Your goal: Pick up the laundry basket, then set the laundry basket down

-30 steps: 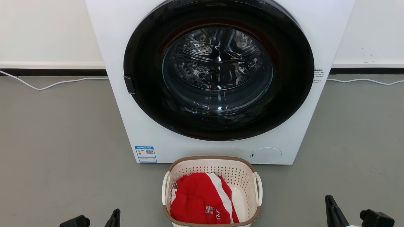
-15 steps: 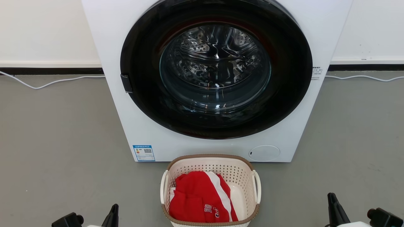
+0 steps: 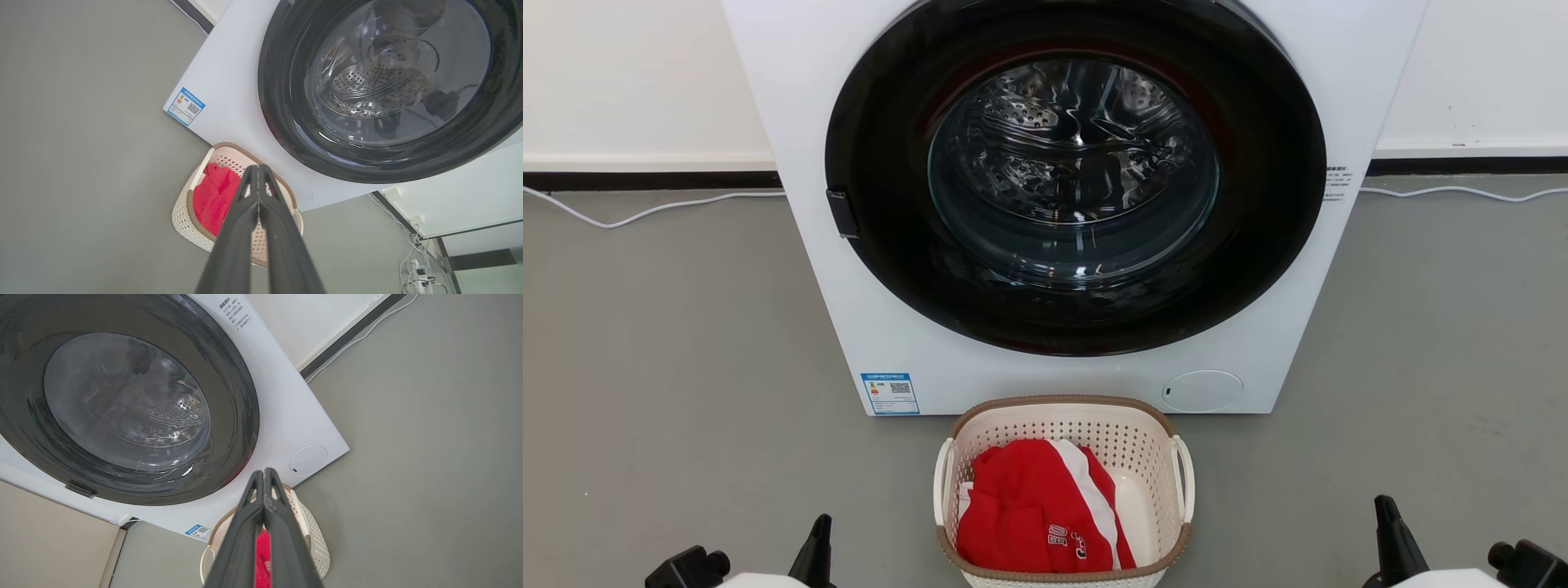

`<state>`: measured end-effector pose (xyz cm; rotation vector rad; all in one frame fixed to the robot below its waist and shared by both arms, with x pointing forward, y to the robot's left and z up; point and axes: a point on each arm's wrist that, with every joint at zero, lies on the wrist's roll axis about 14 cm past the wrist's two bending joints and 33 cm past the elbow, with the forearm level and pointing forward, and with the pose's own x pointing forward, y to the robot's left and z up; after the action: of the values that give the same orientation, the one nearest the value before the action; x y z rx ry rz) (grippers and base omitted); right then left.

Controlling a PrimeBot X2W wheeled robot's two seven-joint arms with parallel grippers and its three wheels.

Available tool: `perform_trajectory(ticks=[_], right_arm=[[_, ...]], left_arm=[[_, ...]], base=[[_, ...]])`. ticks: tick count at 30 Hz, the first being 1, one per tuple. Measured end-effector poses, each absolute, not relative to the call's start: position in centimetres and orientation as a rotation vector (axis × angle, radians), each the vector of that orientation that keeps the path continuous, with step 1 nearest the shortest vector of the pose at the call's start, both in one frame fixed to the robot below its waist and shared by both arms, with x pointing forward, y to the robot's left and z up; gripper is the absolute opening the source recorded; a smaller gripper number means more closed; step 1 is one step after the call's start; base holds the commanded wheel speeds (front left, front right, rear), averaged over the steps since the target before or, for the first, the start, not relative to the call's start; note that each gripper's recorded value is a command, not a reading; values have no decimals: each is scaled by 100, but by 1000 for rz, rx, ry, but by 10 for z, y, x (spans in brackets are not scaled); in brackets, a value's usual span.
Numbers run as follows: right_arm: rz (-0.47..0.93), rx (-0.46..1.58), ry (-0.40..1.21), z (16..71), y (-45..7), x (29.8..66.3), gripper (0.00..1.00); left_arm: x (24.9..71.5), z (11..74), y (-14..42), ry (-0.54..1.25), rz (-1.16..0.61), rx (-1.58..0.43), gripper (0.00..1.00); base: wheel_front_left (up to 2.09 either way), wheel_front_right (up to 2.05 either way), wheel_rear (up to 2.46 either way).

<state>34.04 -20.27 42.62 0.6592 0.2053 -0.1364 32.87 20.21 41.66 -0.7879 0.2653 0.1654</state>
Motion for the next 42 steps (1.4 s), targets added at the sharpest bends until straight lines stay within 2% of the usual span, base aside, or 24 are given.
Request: perform_trajectory(ticks=[42], right_arm=[[-155, 1174, 122, 453, -207, 362, 0]], left_arm=[[354, 444, 194, 195, 139, -1231, 0]], base=[[0, 0, 0]])
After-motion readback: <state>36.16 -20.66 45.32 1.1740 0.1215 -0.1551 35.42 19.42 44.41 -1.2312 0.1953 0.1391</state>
